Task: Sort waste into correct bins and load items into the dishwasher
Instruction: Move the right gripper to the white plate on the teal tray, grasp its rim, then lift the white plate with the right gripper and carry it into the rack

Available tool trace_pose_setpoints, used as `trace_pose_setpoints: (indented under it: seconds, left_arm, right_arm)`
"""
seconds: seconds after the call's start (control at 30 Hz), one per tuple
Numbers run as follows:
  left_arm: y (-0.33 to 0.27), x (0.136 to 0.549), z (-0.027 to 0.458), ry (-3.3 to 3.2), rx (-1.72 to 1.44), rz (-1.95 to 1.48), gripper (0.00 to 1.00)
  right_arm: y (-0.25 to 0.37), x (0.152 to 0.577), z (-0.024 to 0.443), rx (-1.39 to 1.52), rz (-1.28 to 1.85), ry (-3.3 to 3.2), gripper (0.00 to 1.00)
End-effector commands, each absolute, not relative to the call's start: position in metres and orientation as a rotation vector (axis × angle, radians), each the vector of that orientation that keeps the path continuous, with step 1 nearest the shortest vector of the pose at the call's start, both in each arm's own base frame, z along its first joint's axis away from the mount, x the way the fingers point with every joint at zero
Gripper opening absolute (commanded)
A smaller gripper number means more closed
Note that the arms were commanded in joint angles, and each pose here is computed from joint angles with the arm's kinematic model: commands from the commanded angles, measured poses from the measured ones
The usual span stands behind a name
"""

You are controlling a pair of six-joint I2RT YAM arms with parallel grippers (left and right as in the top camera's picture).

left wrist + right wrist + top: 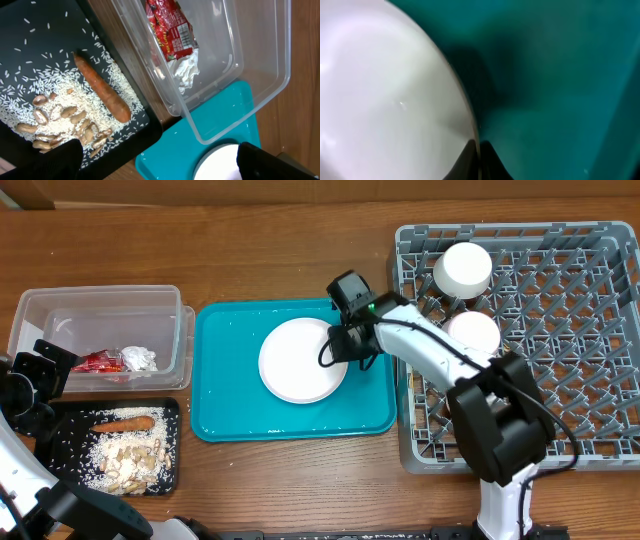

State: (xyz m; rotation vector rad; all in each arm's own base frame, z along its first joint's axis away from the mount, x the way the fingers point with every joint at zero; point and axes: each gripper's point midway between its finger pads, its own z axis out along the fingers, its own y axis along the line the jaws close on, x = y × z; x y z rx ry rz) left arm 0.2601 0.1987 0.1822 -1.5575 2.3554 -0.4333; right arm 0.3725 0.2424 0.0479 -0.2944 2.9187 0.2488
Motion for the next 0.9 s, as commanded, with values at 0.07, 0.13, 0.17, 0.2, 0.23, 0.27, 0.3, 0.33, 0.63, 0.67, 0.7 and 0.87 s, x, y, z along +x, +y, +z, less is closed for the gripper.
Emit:
trace_pose_setpoints:
  seconds: [0.07, 0.13, 0.17, 0.2, 0.23, 0.27, 0.3, 0.33, 0.63, 0.67, 0.7, 0.87]
  left_arm:
    - [0.2, 0.262, 0.192, 2.336, -1.539, -0.411, 1.0]
    - [0.2, 0.262, 0.192, 2.336, -1.539, -0.411, 1.0]
    - [0.2, 0.262, 0.192, 2.336, -1.539, -0.411, 1.0]
    - [0.2, 0.262, 0.192, 2.336, -1.539, -0.411, 1.0]
    - [0.2, 0.262, 0.192, 2.336, -1.539, -0.411, 1.0]
    - [0.2, 0.262, 0.192, 2.336, -1.539, -0.411, 1.0]
    - [0.2, 0.262, 0.192, 2.336, -1.539, -0.411, 1.0]
    - [0.2, 0.262, 0.192, 2.336, -1.539, -0.411, 1.0]
    - [0.2, 0.262, 0.192, 2.336, -1.539, -0.411, 1.0]
    - [0.2, 0.262, 0.192, 2.336, -1.539, -0.411, 1.0]
    - [0.2, 0.262, 0.192, 2.336, -1.539, -0.411, 1.0]
    - [0.2, 0.262, 0.192, 2.336, -1.539, -0.411, 1.0]
  right_arm:
    - [0.208, 0.393, 0.183, -0.21, 0.089, 2.645, 0.04]
    - [0.18, 0.39, 0.213, -0.159, -0.06, 2.578, 0.04]
    - [0.167, 0.388, 0.227, -0.134, -0.122, 2.543, 0.04]
    - [0.156, 0.385, 0.241, -0.111, -0.172, 2.507, 0.04]
    - [0.144, 0.381, 0.253, -0.088, -0.221, 2.474, 0.04]
    - [0.13, 0.376, 0.268, -0.055, -0.277, 2.433, 0.04]
    - [0.116, 0.372, 0.281, -0.023, -0.345, 2.391, 0.04]
    - [0.104, 0.368, 0.291, 0.001, -0.405, 2.358, 0.04]
    - [-0.006, 0.334, 0.35, 0.188, -1.008, 2.139, 0.04]
    - [-0.014, 0.332, 0.347, 0.205, -1.018, 2.159, 0.04]
    - [-0.02, 0.332, 0.345, 0.223, -1.015, 2.176, 0.04]
    - [-0.043, 0.331, 0.335, 0.313, -0.989, 2.234, 0.04]
